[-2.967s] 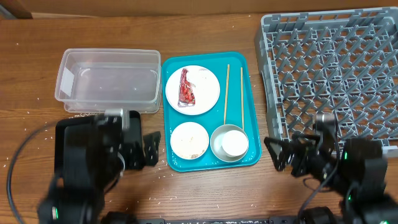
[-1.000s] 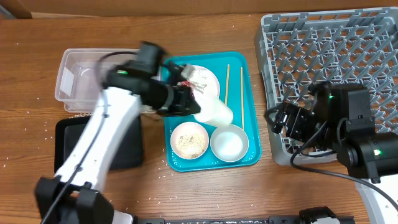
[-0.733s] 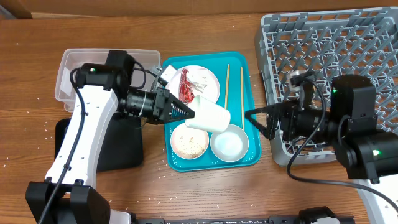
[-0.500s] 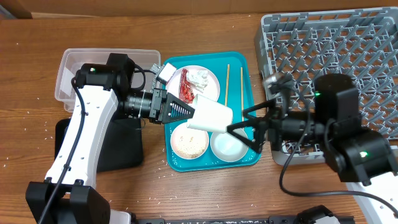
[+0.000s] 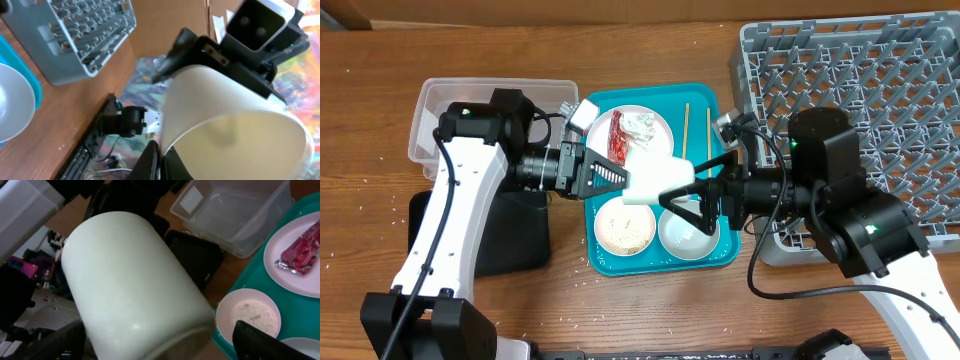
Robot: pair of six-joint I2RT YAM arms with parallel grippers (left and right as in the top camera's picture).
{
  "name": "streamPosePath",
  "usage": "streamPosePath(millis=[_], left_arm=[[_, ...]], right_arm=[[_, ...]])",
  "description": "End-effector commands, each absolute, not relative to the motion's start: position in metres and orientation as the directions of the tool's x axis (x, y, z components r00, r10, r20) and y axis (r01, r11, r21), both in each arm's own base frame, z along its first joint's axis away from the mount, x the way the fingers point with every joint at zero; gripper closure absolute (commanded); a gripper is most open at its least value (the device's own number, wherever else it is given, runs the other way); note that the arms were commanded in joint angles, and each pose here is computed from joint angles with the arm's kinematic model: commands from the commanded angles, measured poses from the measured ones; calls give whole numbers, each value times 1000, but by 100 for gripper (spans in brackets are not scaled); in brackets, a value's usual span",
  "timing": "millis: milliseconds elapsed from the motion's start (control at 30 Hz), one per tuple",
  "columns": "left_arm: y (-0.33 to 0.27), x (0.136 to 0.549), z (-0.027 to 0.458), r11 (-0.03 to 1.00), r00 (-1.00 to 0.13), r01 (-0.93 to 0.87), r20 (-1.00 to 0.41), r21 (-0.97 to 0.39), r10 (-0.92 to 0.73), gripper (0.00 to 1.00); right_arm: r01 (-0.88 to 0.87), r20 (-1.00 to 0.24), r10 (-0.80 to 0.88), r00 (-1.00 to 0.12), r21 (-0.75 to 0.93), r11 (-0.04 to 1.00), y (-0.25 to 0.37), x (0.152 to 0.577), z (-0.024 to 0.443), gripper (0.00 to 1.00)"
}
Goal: Sort waste into correct bins and load items into the dishwasher
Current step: 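Grasp the white cup with right gripper and release left gripper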
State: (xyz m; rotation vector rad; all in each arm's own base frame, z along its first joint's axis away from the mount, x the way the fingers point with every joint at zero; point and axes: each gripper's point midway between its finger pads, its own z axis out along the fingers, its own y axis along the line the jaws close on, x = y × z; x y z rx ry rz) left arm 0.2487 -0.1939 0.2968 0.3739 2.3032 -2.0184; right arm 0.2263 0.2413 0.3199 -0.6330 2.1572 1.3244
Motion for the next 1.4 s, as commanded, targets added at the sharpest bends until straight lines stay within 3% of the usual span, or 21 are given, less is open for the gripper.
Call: streamPosePath(millis=[0, 100, 233, 467, 667, 767, 833, 967, 1067, 1200, 1367], left_arm=[[-195, 246, 301, 100, -957, 264, -248, -959, 152, 96], [-195, 243, 302, 94, -953, 276, -260, -956, 157, 96], [-195, 243, 303, 88, -950, 286, -270, -954, 157, 96], [-196, 242, 303, 85, -950, 284, -268, -955, 157, 96], [-195, 239, 303, 85, -949, 288, -272, -954, 162, 96], [-195, 239, 303, 88, -950, 284, -267, -955, 161, 96], [-195, 239, 303, 88, -950, 285, -269, -954, 162, 96], [-195, 239, 302, 91, -948, 289, -272, -953, 164, 96], [-195, 239, 303, 90, -948, 289, -272, -953, 163, 96], [-195, 239, 303, 90, -948, 288, -272, -953, 163, 96], [-195, 240, 305, 76, -949, 289, -274, -954, 155, 96]], right_arm=[[-624, -661, -84, -746, 649, 435, 232, 234, 328, 4], [-634, -677, -68, -733, 645, 427, 223, 237, 333, 0], [-726, -728, -121, -675, 626, 286, 229, 220, 346, 0], [-715, -702, -166, -693, 636, 291, 248, 223, 330, 0], [-696, -686, -159, -710, 649, 306, 251, 232, 325, 10], [-719, -704, -162, -691, 648, 250, 254, 225, 334, 20], [-724, -708, -163, -687, 649, 234, 254, 223, 337, 21], [-727, -707, -172, -686, 658, 195, 255, 216, 341, 8], [-738, -717, -177, -675, 653, 171, 255, 211, 344, 7], [-752, -733, -170, -659, 636, 172, 252, 210, 348, 16], [-751, -731, -171, -660, 638, 172, 252, 210, 348, 40]])
